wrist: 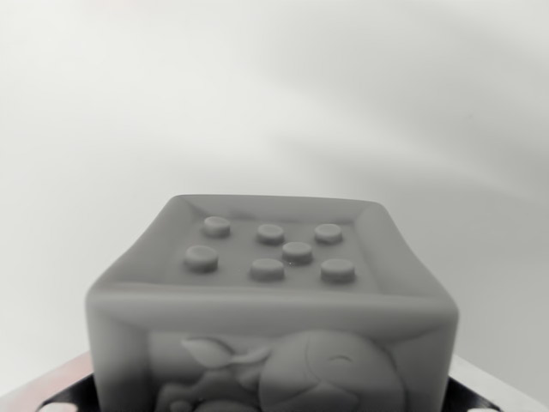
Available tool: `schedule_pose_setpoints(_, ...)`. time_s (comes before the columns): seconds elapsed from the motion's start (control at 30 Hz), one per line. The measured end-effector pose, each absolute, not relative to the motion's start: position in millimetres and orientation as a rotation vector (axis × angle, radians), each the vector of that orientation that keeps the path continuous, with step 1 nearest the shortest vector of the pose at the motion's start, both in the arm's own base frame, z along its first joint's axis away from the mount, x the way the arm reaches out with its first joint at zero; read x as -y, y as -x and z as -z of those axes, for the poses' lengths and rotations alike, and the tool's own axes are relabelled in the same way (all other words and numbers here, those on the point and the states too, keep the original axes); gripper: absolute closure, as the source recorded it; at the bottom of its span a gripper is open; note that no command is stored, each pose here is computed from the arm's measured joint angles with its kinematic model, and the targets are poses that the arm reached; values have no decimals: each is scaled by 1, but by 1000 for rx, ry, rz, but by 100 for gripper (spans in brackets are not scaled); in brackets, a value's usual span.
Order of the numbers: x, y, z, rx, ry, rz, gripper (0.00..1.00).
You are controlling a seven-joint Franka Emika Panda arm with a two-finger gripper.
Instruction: Destack cube
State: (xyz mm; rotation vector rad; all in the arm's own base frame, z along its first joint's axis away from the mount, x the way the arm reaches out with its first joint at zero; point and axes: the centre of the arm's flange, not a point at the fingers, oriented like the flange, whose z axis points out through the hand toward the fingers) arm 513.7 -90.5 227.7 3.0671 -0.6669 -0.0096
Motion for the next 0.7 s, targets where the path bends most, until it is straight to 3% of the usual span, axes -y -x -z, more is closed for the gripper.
schedule_pose_setpoints(0.7,123,-486,-226,641,-3073,10,100)
